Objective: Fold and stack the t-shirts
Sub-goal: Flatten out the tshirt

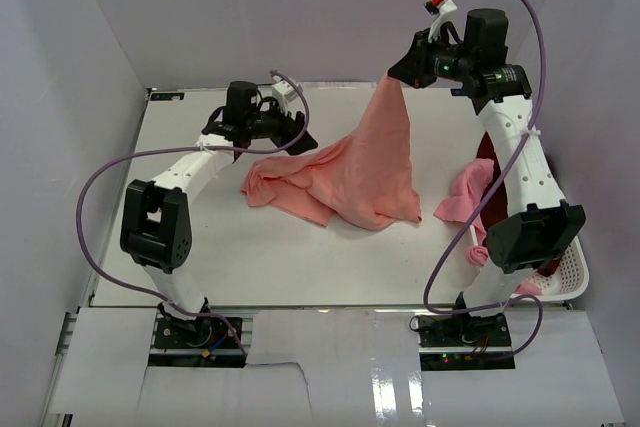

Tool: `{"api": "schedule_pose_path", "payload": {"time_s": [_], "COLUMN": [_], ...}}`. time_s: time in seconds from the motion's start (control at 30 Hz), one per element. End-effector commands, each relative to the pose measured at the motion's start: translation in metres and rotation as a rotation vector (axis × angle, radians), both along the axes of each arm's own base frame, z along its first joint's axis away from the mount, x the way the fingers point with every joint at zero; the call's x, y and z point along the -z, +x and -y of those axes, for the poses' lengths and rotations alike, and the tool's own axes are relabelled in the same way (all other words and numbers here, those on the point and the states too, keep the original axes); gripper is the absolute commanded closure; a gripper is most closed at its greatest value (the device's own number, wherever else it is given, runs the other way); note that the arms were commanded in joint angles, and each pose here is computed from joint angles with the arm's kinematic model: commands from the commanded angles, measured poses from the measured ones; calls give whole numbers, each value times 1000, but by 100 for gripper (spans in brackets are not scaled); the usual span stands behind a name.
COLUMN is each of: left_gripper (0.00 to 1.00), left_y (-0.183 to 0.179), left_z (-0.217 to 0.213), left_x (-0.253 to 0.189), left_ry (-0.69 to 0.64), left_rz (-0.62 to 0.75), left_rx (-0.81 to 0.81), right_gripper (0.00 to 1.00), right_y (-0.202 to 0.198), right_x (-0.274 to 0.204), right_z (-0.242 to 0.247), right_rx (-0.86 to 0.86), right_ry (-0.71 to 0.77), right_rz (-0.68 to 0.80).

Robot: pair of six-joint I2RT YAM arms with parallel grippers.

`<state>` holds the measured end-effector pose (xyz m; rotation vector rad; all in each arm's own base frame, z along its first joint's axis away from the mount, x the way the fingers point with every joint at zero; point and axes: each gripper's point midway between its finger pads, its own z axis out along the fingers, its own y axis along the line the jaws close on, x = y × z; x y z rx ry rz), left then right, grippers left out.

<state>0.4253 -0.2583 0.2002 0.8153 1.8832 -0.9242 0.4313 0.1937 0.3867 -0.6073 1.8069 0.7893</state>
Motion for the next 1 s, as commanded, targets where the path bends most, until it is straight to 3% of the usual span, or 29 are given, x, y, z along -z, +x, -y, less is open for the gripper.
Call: {"api": "schedule_pose_path", "payload": {"time_s": [0.0,0.13,0.23,0.27,0.33,0.4,0.5,0.53,0.6,0.67,0.77,0.97], "left_gripper": [16,17,17,17,17,17,17,16,16,13,12,11], "left_y": [-10,9,13,13,19,21,13,3,-10,-20,-32,-51], "left_z": [-2,-42,-60,-75,-92,-130,-159,-160,-154,-147,-137,-135], "left_x": [-20,1,-5,10,0,6,15,27,37,24,18,38], "left_ry": [121,312,365,423,449,539,564,528,477,333,177,226], "left_rz": [233,319,399,389,436,399,264,156,51,7,-46,-180], "left_rx": [42,-159,-242,-313,-436,-645,-845,-894,-900,-922,-817,-759], "right_gripper": [92,92,92,92,92,92,92,92,92,92,92,92], "right_y": [-8,-6,-4,-4,-4,-2,-1,-1,0,0,-1,0], "right_x": [-29,-27,-29,-29,-28,-26,-22,-21,-18,-15,-15,-12], "right_z": [-3,-4,-4,-5,-5,-5,-4,-4,-2,-2,-1,-1], "right_rx": [-32,-39,-39,-42,-42,-43,-39,-39,-35,-35,-38,-41], "right_ry": [36,35,36,36,37,37,33,33,30,31,32,33], "right_rz": [52,41,42,41,36,29,19,16,10,1,1,-10]}}
